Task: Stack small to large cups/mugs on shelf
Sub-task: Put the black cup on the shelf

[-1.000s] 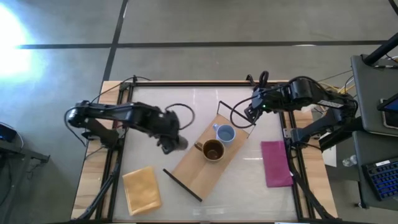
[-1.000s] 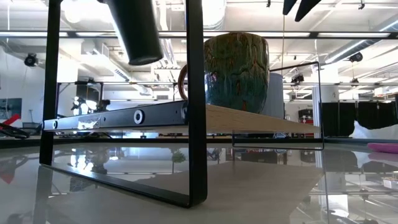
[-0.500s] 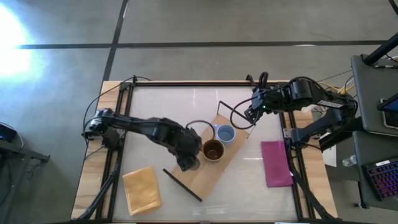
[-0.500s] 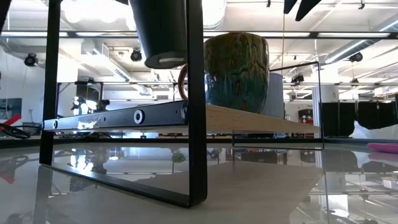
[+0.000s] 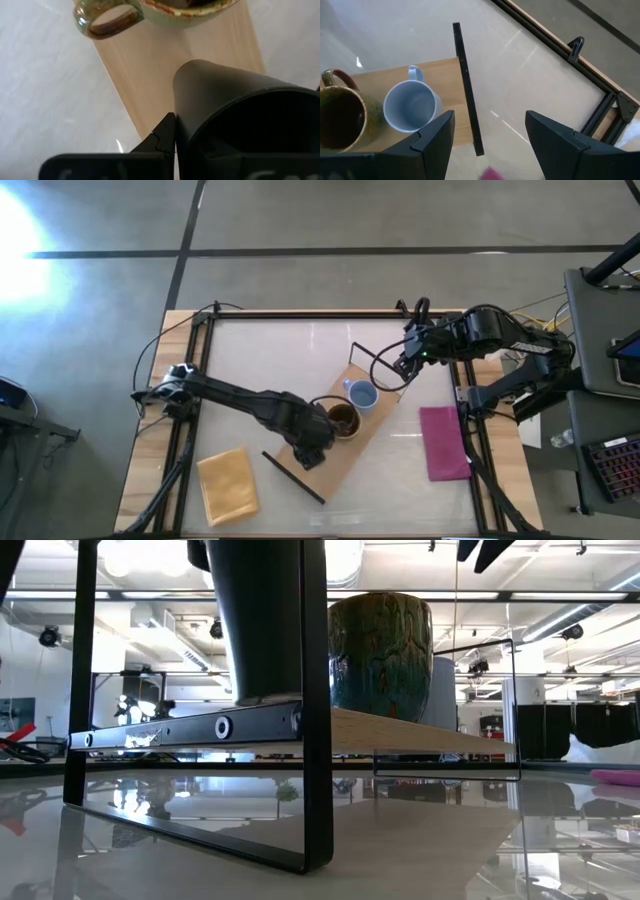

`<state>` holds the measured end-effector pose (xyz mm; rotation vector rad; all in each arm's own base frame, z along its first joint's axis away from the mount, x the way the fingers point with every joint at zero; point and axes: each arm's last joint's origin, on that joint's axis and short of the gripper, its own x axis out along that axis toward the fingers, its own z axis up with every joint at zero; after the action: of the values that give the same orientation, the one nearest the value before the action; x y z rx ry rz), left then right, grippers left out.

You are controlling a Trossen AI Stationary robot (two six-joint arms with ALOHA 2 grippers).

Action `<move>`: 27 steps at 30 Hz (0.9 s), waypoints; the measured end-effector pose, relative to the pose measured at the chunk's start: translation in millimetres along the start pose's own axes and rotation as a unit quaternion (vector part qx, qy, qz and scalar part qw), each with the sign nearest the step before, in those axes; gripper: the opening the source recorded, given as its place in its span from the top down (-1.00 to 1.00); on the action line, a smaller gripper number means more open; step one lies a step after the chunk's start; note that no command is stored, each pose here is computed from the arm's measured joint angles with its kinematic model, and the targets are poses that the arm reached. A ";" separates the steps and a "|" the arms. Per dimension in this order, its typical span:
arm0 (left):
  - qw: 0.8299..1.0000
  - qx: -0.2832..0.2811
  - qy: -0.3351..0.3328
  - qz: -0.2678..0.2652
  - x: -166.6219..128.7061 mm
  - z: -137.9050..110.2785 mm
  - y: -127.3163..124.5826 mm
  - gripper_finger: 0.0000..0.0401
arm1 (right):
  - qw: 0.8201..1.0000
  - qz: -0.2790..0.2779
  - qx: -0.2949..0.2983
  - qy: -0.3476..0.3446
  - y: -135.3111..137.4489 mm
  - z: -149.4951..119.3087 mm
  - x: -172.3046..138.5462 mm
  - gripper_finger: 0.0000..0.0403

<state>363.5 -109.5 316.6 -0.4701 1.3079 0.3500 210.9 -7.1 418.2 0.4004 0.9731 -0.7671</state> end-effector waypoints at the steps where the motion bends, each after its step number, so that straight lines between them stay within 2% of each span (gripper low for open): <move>1: 1.000 0.000 0.003 0.002 2.1 0.0 -0.2 1.00 | 1.000 0.000 -0.003 0.000 0.0 0.0 0.1 -0.18; 15: 0.999 -0.026 0.026 -0.008 7.1 -1.6 -1.2 1.00 | 0.999 -0.021 -0.019 0.025 1.0 -8.9 15.4 -0.18; 27: 0.999 -0.039 0.010 -0.029 12.4 2.1 -6.4 1.00 | 0.999 -0.015 -0.021 0.040 2.1 -11.2 18.5 -0.18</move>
<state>371.3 -114.1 305.8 -0.5777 1.3006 0.3485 212.1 -6.1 396.5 0.3830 1.0714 -0.7597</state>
